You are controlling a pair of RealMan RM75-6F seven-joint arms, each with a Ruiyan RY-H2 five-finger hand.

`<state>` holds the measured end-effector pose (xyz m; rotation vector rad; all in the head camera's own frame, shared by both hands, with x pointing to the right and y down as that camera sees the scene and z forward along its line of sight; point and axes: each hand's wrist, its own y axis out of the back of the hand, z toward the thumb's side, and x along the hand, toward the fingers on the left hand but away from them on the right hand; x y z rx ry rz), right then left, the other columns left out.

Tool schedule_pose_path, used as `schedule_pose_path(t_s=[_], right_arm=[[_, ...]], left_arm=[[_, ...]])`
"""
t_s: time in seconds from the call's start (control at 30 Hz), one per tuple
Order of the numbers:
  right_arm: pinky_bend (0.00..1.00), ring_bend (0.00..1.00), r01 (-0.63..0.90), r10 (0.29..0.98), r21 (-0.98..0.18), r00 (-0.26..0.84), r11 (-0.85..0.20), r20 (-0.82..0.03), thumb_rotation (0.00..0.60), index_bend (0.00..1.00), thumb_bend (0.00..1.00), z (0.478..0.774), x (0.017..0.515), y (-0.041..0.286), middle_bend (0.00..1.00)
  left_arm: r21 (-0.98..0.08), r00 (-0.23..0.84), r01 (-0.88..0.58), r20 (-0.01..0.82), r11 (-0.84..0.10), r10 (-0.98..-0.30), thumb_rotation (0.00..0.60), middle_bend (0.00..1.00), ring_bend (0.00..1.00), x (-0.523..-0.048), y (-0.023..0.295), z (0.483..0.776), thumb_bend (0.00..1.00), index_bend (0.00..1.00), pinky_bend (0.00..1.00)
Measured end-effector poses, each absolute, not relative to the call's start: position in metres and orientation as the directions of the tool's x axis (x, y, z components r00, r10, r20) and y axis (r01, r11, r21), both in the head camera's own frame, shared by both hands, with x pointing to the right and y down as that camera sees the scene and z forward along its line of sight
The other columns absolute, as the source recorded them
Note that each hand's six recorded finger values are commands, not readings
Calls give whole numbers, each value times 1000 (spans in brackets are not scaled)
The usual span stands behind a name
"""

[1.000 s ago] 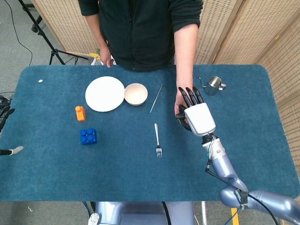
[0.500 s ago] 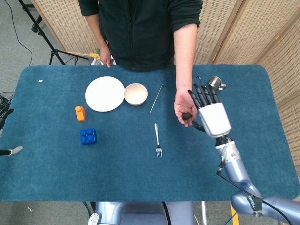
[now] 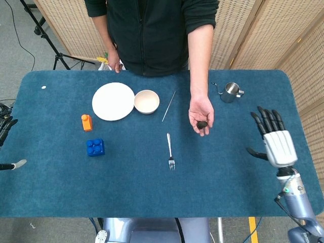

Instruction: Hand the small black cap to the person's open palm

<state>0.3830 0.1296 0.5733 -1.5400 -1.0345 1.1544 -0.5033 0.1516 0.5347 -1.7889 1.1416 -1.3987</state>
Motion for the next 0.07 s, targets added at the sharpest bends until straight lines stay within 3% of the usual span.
schedule_pose_path(t_s=[0.07], right_arm=[[19, 0, 89, 960, -971, 196, -221, -200, 600, 0, 0, 576, 398, 140, 0]], left_arm=[[-853, 82, -270, 442, -447, -893, 600, 0, 0, -502, 152, 535, 0, 0, 0]])
